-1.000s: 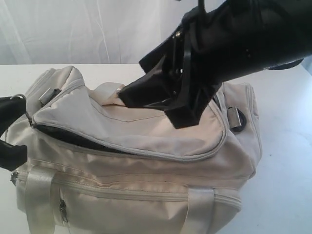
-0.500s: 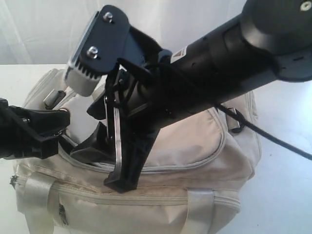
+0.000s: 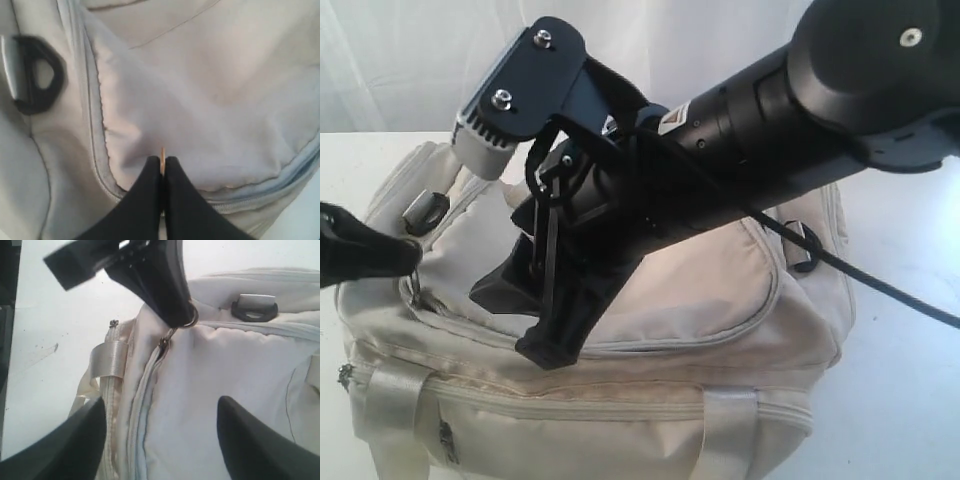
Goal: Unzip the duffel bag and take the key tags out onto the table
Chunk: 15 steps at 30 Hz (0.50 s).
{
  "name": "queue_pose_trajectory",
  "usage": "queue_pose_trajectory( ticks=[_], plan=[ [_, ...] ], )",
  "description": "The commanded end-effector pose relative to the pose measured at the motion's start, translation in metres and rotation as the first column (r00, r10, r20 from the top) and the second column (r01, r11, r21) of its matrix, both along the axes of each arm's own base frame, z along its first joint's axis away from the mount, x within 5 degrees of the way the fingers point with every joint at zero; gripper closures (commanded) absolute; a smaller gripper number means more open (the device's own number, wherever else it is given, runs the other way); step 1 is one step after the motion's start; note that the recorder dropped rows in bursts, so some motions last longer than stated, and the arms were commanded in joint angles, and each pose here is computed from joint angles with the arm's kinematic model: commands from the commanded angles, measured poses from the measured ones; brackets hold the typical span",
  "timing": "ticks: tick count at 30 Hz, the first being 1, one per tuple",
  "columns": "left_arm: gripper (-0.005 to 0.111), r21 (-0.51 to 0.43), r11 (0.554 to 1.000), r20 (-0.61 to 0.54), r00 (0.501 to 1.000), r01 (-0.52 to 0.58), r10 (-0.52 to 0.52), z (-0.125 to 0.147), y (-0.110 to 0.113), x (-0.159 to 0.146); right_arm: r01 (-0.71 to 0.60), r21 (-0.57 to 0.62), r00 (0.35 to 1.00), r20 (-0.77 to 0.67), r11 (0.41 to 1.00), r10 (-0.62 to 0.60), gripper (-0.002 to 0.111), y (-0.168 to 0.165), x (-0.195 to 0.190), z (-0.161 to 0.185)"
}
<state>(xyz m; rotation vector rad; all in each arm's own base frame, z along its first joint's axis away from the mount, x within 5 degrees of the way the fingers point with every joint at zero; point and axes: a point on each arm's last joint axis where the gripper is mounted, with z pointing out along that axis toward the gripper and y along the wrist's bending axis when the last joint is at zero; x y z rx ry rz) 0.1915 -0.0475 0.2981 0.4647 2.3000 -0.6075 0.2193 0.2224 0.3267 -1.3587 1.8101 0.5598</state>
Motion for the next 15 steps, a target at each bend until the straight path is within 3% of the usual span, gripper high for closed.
queue_pose_trajectory(
  ticks=[1,7,15],
  plan=[
    [0.107,0.02,0.999,0.032,0.999,0.041,-0.041,0.029,0.0,0.002,-0.005,0.011,0.999,-0.048,1.0,0.005,0.048,0.011,0.0,-0.008],
    [0.107,0.065,0.995,0.034,0.997,0.07,-0.072,0.037,0.001,0.0,0.005,0.025,1.0,-0.005,1.0,-0.005,0.048,0.036,0.0,-0.022],
    [0.107,0.164,0.986,-0.048,0.999,0.009,-0.001,0.029,0.011,-0.002,-0.005,0.012,1.0,0.017,1.0,0.005,0.052,0.063,-0.004,-0.044]
  ],
)
